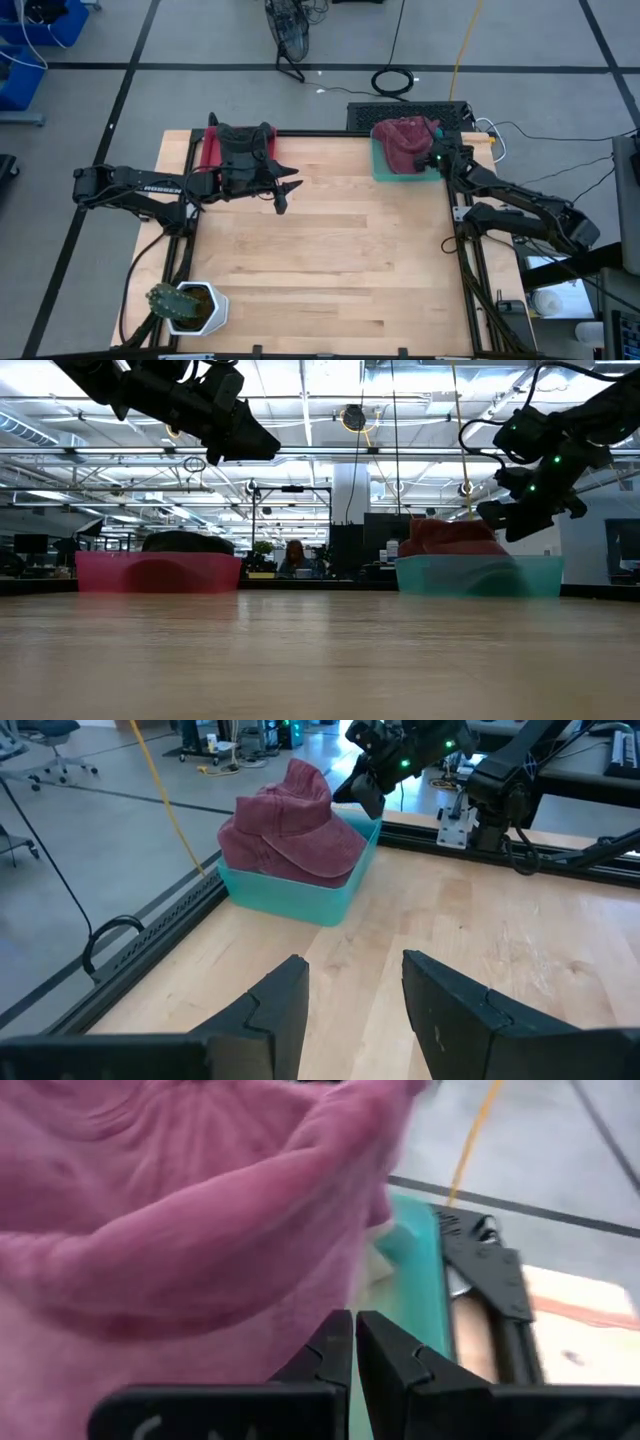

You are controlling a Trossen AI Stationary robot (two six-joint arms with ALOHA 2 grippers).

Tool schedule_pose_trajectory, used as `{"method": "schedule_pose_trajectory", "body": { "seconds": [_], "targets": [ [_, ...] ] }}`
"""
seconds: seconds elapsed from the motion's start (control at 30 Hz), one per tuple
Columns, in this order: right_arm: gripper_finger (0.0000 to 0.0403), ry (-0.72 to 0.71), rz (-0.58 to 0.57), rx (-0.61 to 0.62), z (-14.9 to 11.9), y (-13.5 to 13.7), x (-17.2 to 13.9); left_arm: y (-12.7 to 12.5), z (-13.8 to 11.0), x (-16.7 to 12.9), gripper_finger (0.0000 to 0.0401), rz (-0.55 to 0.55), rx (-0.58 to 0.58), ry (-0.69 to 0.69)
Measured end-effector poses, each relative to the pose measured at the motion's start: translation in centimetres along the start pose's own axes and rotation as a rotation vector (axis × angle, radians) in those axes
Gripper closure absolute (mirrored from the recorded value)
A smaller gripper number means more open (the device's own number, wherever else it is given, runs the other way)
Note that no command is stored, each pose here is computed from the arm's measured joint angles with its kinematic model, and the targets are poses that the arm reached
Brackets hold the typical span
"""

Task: Pick & Place hat
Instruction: Put the red cap into the green bin

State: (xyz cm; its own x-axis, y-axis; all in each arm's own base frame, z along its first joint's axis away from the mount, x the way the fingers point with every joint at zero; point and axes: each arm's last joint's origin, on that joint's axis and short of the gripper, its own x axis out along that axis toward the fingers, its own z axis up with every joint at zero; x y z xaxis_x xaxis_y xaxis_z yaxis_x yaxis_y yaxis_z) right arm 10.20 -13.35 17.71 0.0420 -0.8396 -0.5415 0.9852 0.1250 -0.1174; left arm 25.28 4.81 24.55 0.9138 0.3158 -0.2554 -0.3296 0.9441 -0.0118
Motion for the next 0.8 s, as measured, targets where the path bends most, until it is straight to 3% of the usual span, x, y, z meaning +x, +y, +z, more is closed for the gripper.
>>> {"method": "schedule_pose_trajectory", "body": {
  "seconds": [0.17,0.3,0.53,0.8],
  "targets": [
    [0.0395,0.035,0.071,-0.039,-0.3,0.4,-0.2,0.0,0.0,0.0,0.0235,0.0,-0.003,0.0],
    [0.0396,0.07,0.198,-0.031,-0.4,1.0,0.1,0.0,0.0,0.0,0.0235,0.0,-0.003,0.001],
    [0.0399,0.093,0.178,-0.043,-1.1,1.8,1.4,0.0,0.6,-0.7,0.0235,-0.005,-0.007,-0.026],
    [0.0402,0.059,0.23,-0.073,-1.0,2.3,0.6,-0.1,0.7,-1.2,0.0235,-0.009,-0.003,-0.016]
  ]
}}
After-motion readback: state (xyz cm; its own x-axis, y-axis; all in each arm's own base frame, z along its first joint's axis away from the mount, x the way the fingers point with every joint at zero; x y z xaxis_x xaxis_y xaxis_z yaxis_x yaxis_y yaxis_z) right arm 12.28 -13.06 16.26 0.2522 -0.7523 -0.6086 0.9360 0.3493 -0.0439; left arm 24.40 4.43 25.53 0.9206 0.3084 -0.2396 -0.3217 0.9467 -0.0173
